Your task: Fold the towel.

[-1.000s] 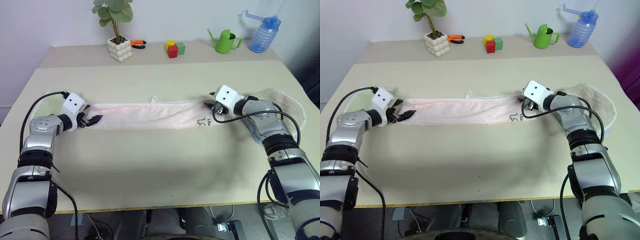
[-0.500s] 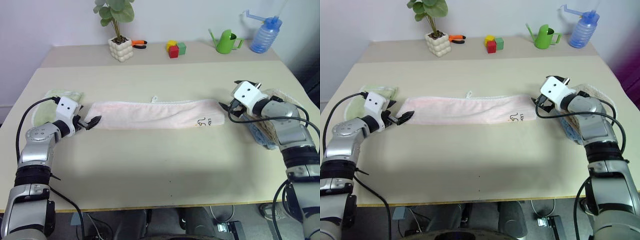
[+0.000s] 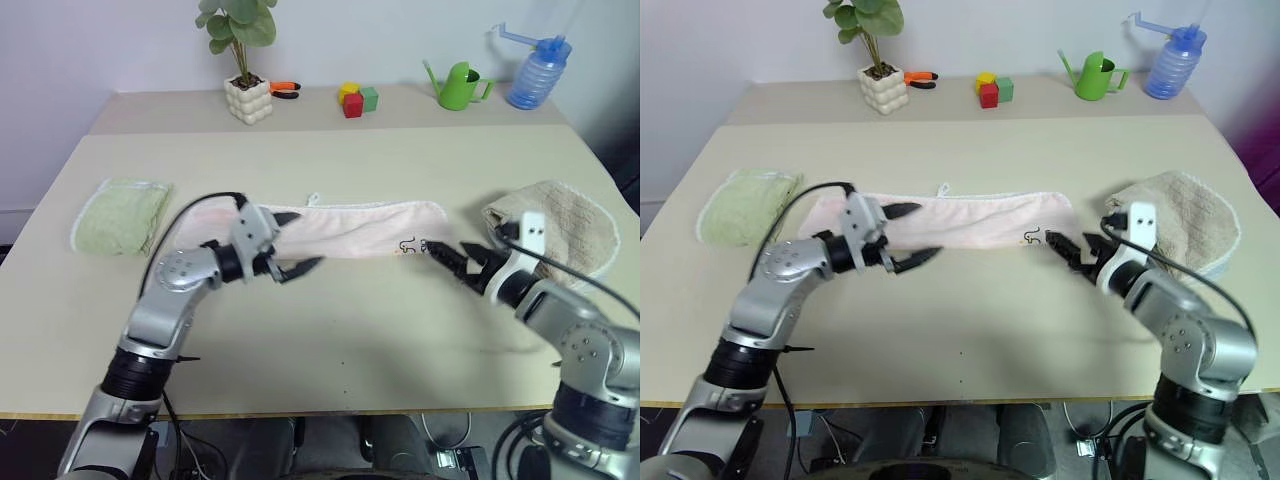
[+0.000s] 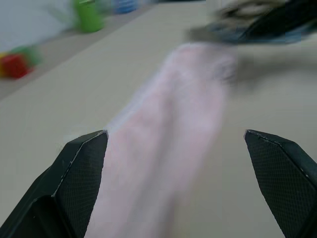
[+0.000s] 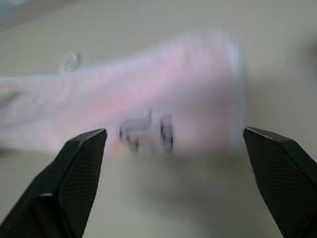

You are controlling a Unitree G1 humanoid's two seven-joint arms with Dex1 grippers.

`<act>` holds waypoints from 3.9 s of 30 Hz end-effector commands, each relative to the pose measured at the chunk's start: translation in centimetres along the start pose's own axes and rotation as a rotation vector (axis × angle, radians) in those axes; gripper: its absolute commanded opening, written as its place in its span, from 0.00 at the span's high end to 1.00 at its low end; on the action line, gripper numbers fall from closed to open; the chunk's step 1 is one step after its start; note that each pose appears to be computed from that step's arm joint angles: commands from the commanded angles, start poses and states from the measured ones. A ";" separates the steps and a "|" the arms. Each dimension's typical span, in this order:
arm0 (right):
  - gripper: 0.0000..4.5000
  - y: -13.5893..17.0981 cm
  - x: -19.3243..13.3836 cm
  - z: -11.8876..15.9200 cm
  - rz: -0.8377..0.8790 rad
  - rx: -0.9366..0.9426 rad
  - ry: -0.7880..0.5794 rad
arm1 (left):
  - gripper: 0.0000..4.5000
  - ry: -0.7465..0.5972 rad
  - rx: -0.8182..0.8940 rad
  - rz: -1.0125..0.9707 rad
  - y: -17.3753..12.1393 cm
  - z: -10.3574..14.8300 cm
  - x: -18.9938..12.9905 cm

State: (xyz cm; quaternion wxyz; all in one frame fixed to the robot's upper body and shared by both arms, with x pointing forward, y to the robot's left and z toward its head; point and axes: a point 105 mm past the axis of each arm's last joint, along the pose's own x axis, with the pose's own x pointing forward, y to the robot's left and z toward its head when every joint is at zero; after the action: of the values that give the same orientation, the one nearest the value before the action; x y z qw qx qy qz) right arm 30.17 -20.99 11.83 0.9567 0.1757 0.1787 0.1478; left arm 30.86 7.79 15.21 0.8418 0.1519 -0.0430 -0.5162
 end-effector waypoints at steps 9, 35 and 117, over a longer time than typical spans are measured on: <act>0.01 -0.3 3.3 0.5 -0.113 0.370 -0.071 | 0.00 0.018 0.010 -0.040 -0.8 0.1 -0.5; 1.00 1.5 0.1 8.7 -0.057 -0.307 -0.203 | 0.00 0.077 -0.013 0.087 0.5 -1.1 -2.7; 0.01 16.0 4.7 0.9 0.728 -1.126 -0.231 | 0.00 -0.037 -1.166 0.826 1.9 -7.5 -9.6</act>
State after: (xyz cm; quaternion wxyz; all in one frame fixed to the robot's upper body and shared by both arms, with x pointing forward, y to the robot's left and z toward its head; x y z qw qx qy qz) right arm 31.92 -5.84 16.32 0.8129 -0.2754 -0.0669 0.5088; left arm 29.53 17.62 9.84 0.9143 -0.3469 0.1657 -0.1277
